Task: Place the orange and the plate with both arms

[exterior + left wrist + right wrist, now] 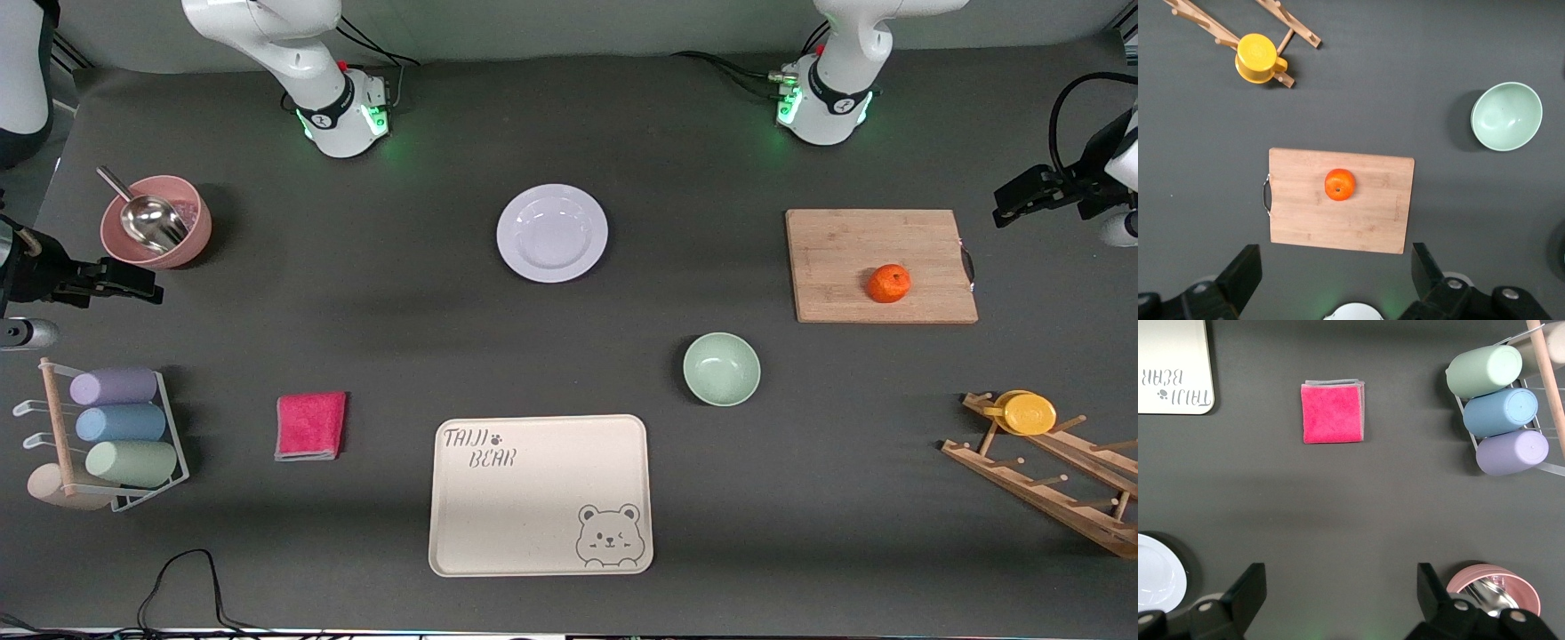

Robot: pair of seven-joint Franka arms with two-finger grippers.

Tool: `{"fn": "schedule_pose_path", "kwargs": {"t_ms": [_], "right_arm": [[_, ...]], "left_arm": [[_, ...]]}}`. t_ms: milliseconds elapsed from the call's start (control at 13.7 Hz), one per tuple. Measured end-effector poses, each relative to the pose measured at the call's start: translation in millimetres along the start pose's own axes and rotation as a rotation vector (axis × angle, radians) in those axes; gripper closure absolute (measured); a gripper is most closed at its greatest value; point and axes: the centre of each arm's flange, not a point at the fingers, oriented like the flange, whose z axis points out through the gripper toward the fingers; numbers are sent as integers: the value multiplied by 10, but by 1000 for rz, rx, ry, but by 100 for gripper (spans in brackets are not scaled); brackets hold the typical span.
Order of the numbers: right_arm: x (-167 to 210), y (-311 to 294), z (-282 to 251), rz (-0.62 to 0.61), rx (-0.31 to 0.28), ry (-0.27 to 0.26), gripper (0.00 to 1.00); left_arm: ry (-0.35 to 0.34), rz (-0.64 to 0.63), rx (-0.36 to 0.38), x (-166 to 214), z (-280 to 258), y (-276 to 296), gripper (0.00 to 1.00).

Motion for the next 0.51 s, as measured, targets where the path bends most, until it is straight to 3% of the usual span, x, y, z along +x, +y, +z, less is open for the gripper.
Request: {"fn": "schedule_pose_path", "kwargs": {"t_ms": [512], "right_arm": [[9, 2, -7, 1, -1, 8, 0]], "left_arm": [[9, 18, 8, 95, -86, 41, 0]]}}
